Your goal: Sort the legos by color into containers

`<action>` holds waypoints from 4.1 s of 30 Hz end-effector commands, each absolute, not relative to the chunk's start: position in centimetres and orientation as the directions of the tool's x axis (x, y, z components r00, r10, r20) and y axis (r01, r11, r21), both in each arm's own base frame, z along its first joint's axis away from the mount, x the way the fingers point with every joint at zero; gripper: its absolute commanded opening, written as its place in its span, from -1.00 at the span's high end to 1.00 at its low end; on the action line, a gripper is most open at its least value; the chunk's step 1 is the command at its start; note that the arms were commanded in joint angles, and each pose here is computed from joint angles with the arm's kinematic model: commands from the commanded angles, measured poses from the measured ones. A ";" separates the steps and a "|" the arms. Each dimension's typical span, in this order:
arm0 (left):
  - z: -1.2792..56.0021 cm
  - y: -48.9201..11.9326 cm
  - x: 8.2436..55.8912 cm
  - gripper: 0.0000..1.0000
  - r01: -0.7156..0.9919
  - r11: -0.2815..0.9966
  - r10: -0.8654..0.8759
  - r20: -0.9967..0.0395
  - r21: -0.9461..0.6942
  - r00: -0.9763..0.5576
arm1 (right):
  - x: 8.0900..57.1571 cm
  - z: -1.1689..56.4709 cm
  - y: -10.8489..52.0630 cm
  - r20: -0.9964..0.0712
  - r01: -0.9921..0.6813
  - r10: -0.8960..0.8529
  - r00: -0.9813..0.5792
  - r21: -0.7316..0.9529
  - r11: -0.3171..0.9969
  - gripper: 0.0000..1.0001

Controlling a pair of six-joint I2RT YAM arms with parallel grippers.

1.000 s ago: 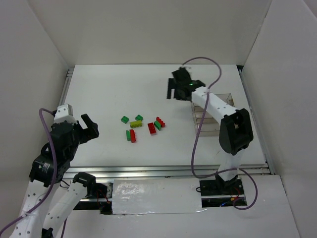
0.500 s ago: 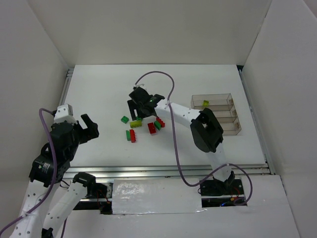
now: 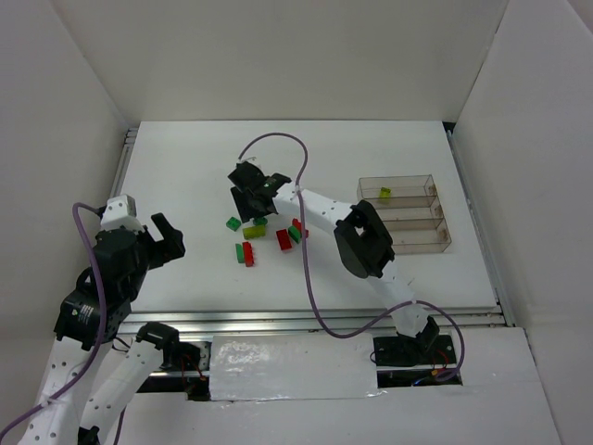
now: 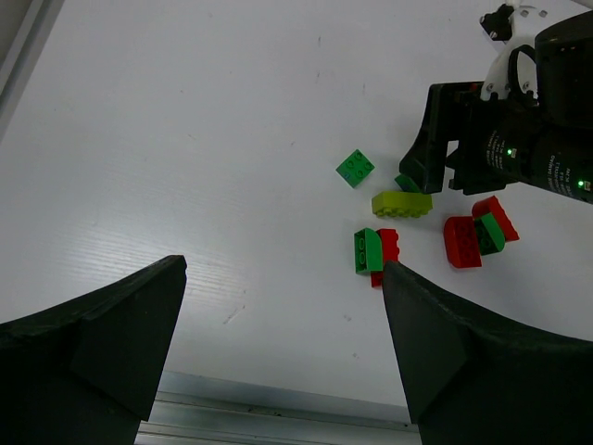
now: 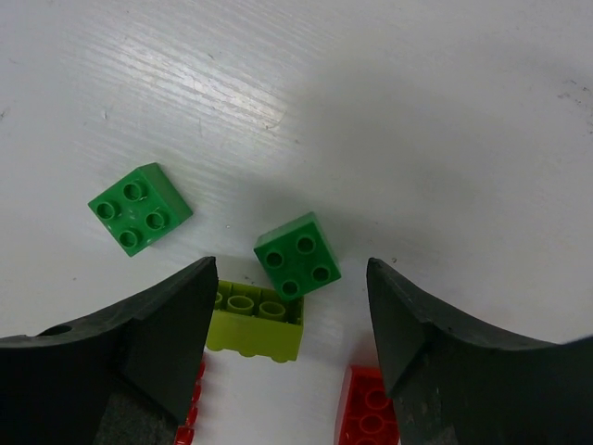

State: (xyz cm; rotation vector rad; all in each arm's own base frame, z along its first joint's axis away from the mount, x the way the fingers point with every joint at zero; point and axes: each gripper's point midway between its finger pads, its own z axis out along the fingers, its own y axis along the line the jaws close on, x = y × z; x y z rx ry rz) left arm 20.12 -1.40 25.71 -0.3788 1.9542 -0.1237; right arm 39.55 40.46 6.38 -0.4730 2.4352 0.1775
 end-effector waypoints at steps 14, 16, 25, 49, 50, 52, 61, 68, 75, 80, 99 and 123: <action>26.7 -1.4 20.5 -0.99 -0.187 0.946 -0.312 -0.896 -0.264 -0.316 | 39.5 3.3 39.9 -0.545 -0.408 -0.342 -0.766 0.000 0.913 -0.23; 26.7 -1.4 20.6 -0.99 -0.187 0.947 -0.311 -0.896 -0.262 -0.318 | 39.5 3.1 39.9 -0.537 -0.410 -0.343 -0.771 0.006 0.912 0.20; 26.5 -1.6 20.8 -0.99 -0.182 0.949 -0.306 -0.892 -0.258 -0.332 | 42.3 11.7 39.6 -0.695 -0.368 -0.209 -0.688 0.086 0.926 1.00; 26.2 -1.8 21.1 -0.99 -0.181 0.951 -0.299 -0.887 -0.249 -0.352 | 39.4 11.1 0.8 -0.619 0.445 0.433 -0.655 0.147 0.883 0.87; 26.1 -1.8 21.1 -0.99 -0.182 0.952 -0.299 -0.886 -0.248 -0.355 | 39.4 10.9 0.7 -0.616 0.450 0.435 -0.657 0.142 0.882 0.85; 26.2 -1.8 21.1 -0.99 -0.182 0.951 -0.300 -0.887 -0.249 -0.350 | 39.3 10.6 0.5 -0.615 0.457 0.433 -0.658 0.131 0.880 0.77; 25.9 -1.9 21.2 -0.99 -0.181 0.953 -0.295 -0.883 -0.244 -0.364 | 39.8 11.3 0.5 -0.627 0.452 0.436 -0.646 0.145 0.880 -0.72; 24.9 -1.9 22.0 -0.99 -0.215 0.952 -0.292 -0.861 -0.218 -0.417 | 38.4 14.8 4.7 -0.666 0.326 0.391 -0.635 0.228 0.918 -0.89; 21.8 -5.4 27.4 -0.99 -0.242 0.930 -0.365 -0.754 -0.275 -0.547 | 33.3 20.1 13.5 -0.724 0.039 0.268 -0.636 0.316 0.948 -0.99; 16.3 -9.3 32.4 -0.99 -0.271 0.911 -0.410 -0.605 -0.312 -0.682 | 29.8 20.8 16.7 -0.714 -0.112 0.221 -0.664 0.387 0.915 -0.99; 7.1 -8.8 38.9 -0.99 -0.683 0.692 -0.686 -0.507 -0.235 -0.521 | 25.2 19.3 18.6 -0.707 -0.231 0.156 -0.689 0.419 0.878 -0.99; 4.3 -10.6 39.9 1.00 -0.666 0.719 -0.657 -0.506 -0.198 -0.559 | 24.1 18.9 20.6 -0.706 -0.323 0.146 -0.693 0.485 0.813 -0.99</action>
